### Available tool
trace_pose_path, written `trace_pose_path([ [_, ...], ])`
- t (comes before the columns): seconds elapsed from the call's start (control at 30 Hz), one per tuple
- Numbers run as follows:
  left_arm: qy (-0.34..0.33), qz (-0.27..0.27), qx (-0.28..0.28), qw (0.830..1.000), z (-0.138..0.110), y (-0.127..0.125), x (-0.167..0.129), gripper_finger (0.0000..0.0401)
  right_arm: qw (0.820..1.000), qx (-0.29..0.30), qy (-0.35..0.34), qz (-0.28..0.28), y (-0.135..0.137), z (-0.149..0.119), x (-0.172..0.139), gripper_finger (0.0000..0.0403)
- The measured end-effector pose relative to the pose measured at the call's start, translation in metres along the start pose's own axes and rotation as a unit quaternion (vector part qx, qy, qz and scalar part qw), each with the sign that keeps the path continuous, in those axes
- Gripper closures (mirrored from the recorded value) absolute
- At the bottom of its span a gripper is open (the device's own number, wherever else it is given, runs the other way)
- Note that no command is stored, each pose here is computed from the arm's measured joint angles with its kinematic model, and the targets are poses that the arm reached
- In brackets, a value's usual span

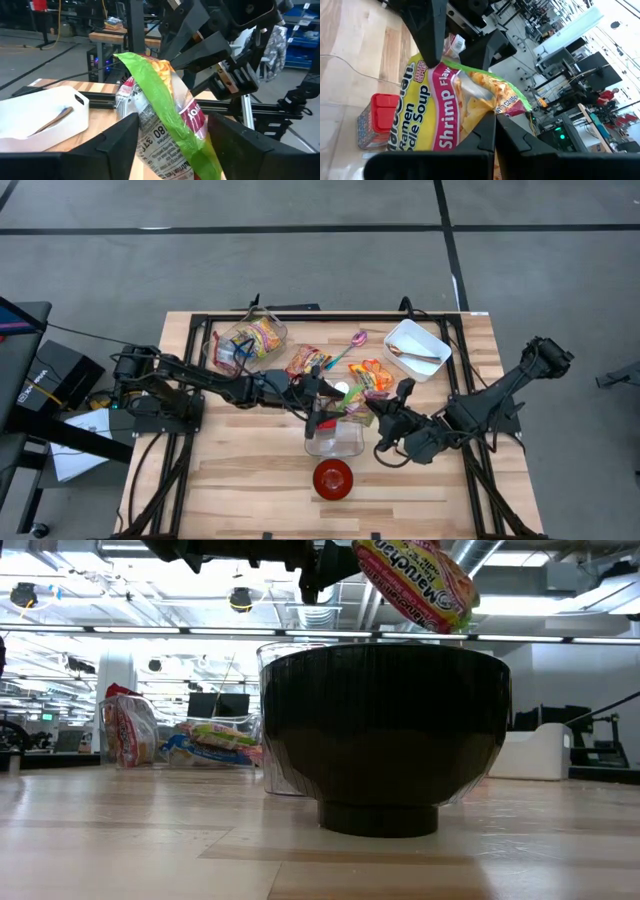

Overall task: Pick & Place Food Item
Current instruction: Put the green noodle pack into the top transparent bin

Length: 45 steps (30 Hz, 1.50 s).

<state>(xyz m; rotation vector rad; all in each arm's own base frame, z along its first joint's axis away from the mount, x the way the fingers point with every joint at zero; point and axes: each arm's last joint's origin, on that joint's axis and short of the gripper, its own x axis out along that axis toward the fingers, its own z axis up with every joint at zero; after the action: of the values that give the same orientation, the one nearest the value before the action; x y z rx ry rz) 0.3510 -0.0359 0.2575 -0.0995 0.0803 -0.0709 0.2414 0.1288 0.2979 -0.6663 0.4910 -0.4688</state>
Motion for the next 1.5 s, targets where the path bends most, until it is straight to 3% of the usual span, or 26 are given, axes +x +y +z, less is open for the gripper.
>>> trace_pose_path([
  [0.6, -0.001, 0.01, -0.004, 1.0, 0.0008, 0.0076, 0.0001, 0.0316, 1.0, 0.0, 0.0, 0.002, 0.0003, -0.0003, -0.0002, 0.0403],
  [1.07, -0.003, 0.01, 0.005, 1.0, 0.0014, 0.0075, 0.0002, 0.0398, 1.0, -0.001, -0.011, 0.017, 0.0049, 0.0009, -0.0079, 0.0394],
  [1.27, -0.002, 0.01, 0.006, 1.0, 0.0014, 0.0075, 0.0002, 0.04, 1.0, 0.009, -0.018, 0.018, 0.0051, 0.0029, -0.009, 0.0335],
  [1.5, 0.005, 0.013, 0.008, 1.0, 0.0001, 0.0094, 0.0002, 0.04, 1.0, 0.021, -0.016, 0.002, 0.0039, 0.0032, -0.0091, 0.0202],
])
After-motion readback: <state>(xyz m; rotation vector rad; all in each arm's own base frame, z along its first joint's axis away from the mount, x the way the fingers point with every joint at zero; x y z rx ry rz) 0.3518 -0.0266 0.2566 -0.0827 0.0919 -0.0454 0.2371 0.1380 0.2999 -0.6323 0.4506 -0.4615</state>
